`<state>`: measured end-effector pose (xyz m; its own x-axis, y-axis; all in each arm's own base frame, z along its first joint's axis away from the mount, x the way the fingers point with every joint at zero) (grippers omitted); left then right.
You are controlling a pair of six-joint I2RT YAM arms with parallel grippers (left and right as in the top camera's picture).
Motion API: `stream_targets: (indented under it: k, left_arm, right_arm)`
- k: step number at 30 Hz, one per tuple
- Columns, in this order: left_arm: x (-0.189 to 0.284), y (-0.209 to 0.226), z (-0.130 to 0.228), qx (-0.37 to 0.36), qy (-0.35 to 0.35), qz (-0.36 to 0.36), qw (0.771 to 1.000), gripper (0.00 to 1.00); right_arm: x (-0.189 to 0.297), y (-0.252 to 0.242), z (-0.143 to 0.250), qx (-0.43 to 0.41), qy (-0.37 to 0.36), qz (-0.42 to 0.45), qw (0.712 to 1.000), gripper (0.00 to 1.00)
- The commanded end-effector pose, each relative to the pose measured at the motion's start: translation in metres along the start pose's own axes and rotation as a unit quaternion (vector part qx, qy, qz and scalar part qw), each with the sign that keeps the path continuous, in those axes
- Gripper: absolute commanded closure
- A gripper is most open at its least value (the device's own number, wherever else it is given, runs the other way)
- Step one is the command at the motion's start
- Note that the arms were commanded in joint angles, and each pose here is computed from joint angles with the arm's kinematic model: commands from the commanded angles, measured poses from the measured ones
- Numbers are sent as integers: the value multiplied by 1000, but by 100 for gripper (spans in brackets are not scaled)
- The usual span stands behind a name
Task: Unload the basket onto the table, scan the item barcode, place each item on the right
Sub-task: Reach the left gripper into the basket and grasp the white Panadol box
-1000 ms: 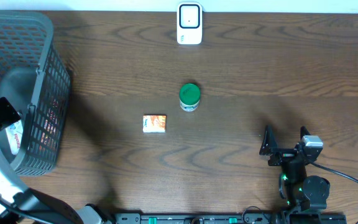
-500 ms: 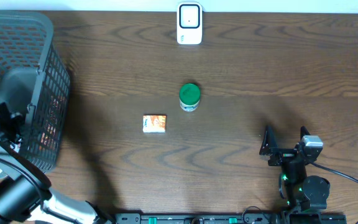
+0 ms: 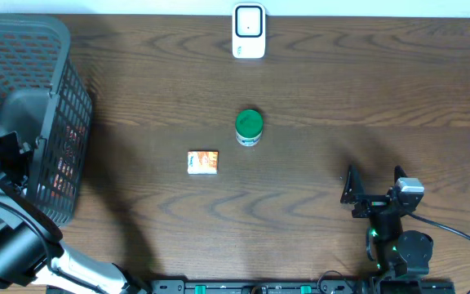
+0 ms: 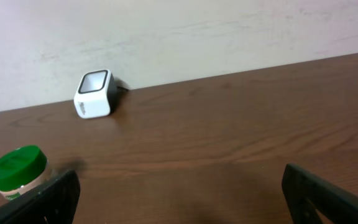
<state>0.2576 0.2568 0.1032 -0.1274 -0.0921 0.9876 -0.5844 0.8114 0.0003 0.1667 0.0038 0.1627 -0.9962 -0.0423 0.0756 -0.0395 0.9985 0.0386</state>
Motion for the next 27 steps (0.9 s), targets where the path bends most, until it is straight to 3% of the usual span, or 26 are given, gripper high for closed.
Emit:
stream_targets:
  k: [1,11,18,27]
  left_arm:
    - [-22,6,9,1,38,-13,999,45]
    - [17,7,2,33,-15,-21,999,45]
    - [101,4,0,74,-138,-29,987,45]
    - [207,-18,26,81,-299,39,950,45]
  right_arm:
    - [0,0,0,7,-1,2,1000,1]
    - [0,0,0,7,-1,2,1000,1]
    - [0,0,0,7,-1,2,1000,1]
    - [0,0,0,7,-1,2,1000,1]
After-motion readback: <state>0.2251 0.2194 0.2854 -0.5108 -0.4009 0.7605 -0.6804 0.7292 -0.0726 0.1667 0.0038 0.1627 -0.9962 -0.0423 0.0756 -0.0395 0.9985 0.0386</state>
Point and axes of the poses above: each gripper's point midway between its finger pads, its own x axis back along the fingers, its own y axis along the line the jaws close on, z = x × y, the point moved 8 cm from there along x, back along the fingers, and after that the axes turned 9 degrees about x, right-handed, at the moved point
